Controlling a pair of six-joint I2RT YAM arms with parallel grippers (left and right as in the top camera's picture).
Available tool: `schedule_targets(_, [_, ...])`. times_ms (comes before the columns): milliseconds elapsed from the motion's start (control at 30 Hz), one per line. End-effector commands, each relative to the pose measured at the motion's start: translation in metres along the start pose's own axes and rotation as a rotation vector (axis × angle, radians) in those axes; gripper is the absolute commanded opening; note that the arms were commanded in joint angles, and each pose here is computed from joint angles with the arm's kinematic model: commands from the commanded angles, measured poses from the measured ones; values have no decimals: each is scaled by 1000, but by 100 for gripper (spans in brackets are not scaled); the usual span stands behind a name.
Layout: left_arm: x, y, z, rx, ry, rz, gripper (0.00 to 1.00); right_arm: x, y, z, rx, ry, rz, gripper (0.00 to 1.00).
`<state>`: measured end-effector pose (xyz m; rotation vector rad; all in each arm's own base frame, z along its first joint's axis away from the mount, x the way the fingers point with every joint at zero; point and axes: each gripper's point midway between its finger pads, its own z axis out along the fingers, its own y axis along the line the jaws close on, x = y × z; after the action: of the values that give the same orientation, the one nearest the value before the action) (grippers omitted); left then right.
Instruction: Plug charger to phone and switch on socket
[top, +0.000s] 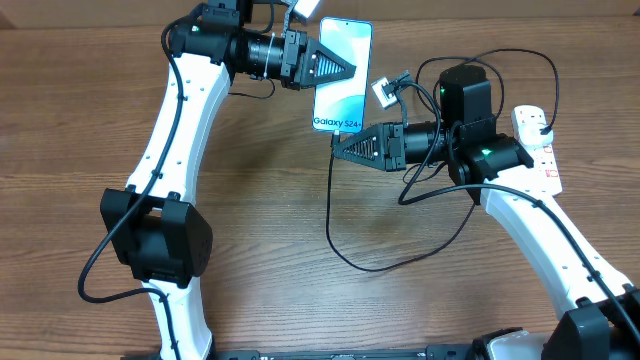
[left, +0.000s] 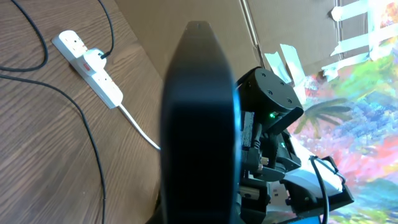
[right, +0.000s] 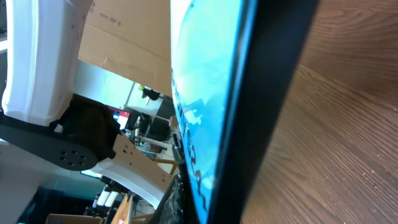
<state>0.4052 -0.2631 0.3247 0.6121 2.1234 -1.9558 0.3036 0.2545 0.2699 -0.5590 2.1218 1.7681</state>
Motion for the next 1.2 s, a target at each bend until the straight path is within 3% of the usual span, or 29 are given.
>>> schedule_targets(0, [0,-21,-3,27,-1,-13,4,-1,1,-1,5,-3,10,4])
schedule_targets(367, [-1,-18,-3,7,-7,-33,4,0,0,-1,6,0,32,4])
schedule_targets(533, [-22,36,-39,-286,-138,-68,4,4,-22,0,120,-18,110,4])
schedule_targets(567, [-25,41,-48,-311,-158,-73,4,5,-26,0,143,-21,121,6])
schedule_targets(733, [-34,60,-100,-400,-263,-130,4,12,-54,3,319,-41,175,45])
schedule_targets(1000, [-28,74,-171,-451,-379,-243,4,-12,-69,-13,689,-81,169,54])
schedule_targets(1167, [-26,79,-203,-480,-438,-268,4,-28,-71,-7,867,-9,104,59])
